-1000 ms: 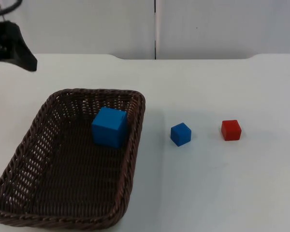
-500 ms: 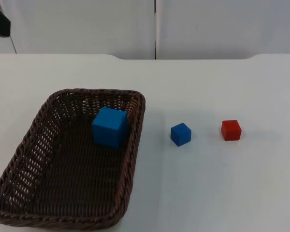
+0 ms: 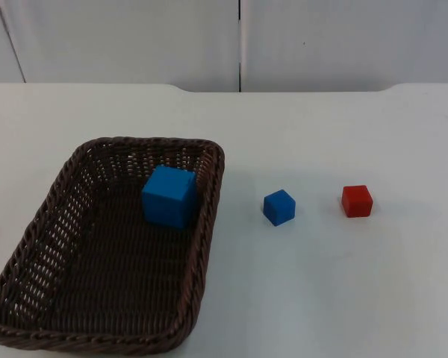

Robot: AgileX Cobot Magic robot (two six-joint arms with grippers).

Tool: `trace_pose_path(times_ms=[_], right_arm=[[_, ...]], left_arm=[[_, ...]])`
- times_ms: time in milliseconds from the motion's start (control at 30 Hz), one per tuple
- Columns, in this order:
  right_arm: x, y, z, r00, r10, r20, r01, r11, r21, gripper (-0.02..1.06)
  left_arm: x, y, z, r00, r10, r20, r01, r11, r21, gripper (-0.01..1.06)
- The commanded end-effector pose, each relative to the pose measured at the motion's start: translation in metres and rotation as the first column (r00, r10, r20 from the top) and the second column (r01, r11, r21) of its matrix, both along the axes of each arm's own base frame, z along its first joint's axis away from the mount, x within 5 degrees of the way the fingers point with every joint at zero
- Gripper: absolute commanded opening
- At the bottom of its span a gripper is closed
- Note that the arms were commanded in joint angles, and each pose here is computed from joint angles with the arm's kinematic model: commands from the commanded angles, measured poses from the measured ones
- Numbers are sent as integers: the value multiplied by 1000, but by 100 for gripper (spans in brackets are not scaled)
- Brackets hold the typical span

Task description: Pick up the basket with the left hand and place the largest block into the basket with the right hand.

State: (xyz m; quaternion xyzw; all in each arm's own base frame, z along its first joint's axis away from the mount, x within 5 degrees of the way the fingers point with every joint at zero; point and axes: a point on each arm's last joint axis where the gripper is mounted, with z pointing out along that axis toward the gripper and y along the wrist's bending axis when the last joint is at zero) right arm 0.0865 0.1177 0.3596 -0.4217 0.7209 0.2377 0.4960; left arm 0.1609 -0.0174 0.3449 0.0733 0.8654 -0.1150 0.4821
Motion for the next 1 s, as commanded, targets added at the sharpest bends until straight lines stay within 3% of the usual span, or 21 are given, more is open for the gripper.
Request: trace_pose_path(times_ms=[0,467,767,967], right_arm=[[-7,-10,-1,1000,-9,29,8,999,33,69],[-16,-22,-25,999,-11,31,11,1000,-1,69],[-15,-23,-28,999,-14,51,16,1000,-24,69],[-15,-23,-28,999,-14,51,16,1000,-24,69]], left_arm=[[-21,2,0,999,48,18,-48,999,8,92],[-85,11,3,984,177,33,-179,980,85,92],[-137,18,2,951,287,113,-301,945,128,92],[-156,19,-7,941,308,144,-326,936,130,92]])
